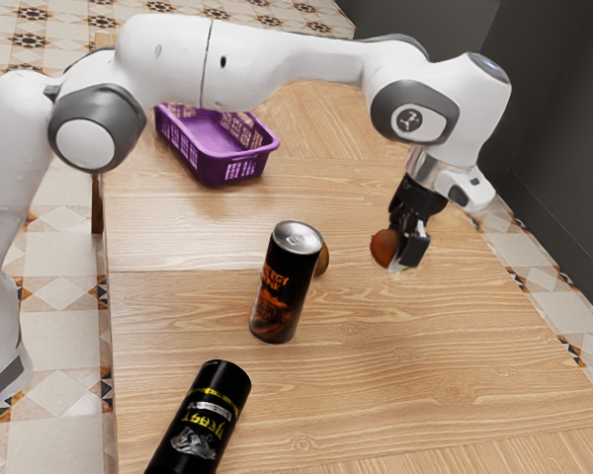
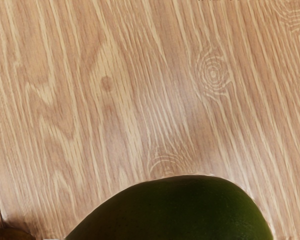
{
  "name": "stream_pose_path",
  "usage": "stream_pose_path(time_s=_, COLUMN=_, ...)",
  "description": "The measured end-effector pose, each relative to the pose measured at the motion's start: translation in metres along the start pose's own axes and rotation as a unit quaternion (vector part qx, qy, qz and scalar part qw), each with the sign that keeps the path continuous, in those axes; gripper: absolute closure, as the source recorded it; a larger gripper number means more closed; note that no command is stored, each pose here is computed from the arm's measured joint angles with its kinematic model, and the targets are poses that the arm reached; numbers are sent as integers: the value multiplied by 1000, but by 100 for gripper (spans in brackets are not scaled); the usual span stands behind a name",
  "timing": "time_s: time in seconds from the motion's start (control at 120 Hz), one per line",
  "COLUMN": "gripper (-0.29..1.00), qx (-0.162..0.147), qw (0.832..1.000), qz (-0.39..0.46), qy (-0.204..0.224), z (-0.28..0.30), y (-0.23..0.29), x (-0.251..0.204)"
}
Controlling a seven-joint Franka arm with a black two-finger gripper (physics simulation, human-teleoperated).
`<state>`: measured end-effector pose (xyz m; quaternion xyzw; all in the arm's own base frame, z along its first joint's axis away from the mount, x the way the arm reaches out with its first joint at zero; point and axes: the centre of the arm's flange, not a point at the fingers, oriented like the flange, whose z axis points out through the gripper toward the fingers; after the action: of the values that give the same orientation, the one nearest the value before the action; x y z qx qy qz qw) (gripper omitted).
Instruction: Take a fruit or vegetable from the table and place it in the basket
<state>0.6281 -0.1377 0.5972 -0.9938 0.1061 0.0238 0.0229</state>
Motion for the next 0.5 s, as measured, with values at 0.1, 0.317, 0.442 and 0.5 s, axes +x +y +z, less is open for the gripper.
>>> stream_pose_path(time_s=0.1, gripper=24, qx=9, qw=1000, qz=-30, qy=3, z=-16, y=-33, x=-13)
stream_pose_path(time_s=0.317, gripper=24, qx=27, qw=994, qz=-103, qy=-10, z=-16, y=-112, x=-27)
stream_pose_path(time_s=0.442, gripper=24, qx=28, qw=991, qz=-133, qy=-16, z=-13, y=-150, x=-35)
stream_pose_path(time_s=0.5, gripper=24, qx=27, qw=989, qz=-146, qy=-19, z=-11, y=-168, x=-39)
